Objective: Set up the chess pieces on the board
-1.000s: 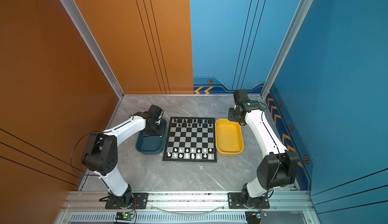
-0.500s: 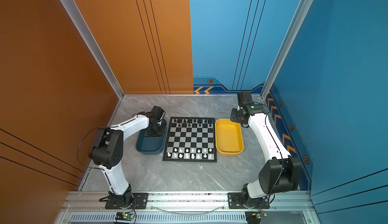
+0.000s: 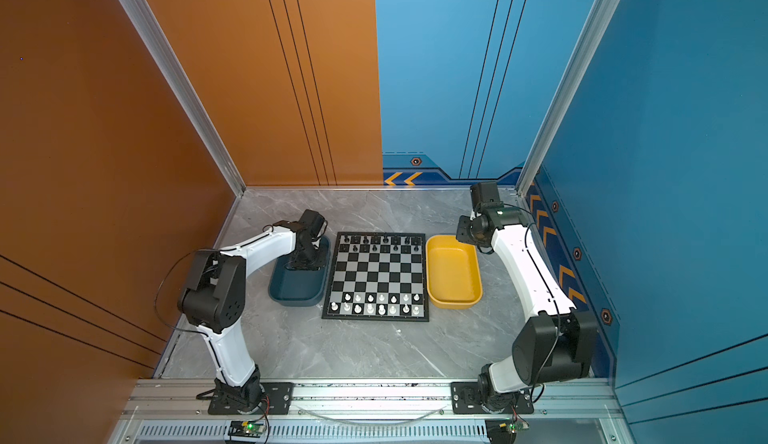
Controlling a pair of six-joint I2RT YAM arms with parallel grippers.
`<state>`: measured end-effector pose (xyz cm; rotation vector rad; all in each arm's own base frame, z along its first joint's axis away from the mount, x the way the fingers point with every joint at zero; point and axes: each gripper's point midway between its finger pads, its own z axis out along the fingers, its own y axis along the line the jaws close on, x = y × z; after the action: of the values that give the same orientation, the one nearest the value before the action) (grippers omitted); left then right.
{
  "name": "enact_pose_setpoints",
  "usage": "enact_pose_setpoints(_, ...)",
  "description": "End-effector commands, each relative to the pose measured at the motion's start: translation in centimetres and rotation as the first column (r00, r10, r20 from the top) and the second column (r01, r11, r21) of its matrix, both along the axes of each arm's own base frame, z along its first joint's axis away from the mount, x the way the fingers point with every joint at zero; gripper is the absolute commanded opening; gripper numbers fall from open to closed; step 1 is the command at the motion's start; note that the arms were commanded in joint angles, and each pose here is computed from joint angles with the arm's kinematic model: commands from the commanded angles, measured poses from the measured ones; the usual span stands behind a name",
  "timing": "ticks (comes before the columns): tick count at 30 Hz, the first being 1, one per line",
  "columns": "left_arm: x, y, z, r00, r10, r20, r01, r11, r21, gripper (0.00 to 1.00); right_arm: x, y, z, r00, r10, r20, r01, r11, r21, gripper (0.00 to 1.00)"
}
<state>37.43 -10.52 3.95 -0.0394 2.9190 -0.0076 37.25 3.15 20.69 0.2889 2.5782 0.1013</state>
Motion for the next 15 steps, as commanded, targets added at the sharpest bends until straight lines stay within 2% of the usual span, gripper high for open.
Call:
enact_pose_setpoints(1, 0.2, 0.4, 0.2, 1.0, 0.012, -0.008, -0.012, 1.0, 0.017, 0.06, -0.1, -0.1, 0.2, 1.0, -0.013, 0.011, 0.013, 1.0, 0.021, 0.38)
enact_pose_setpoints(7, -0.1, 0.3, 1.6, 1.0, 0.006, 0.013, -0.007, 1.0, 0.006, 0.0, -0.1, 0.3, -0.1, 1.0, -0.008, 0.008, 0.007, 0.999, 0.039, 0.38)
enact_pose_setpoints(15, -1.2, -1.2, 5.9, 0.995, -0.054, 0.084, 0.055, 0.998, -0.006, 0.0, -0.3, 1.0, -0.6, 1.0, 0.005, 0.009, -0.005, 0.998, 0.056, 0.37)
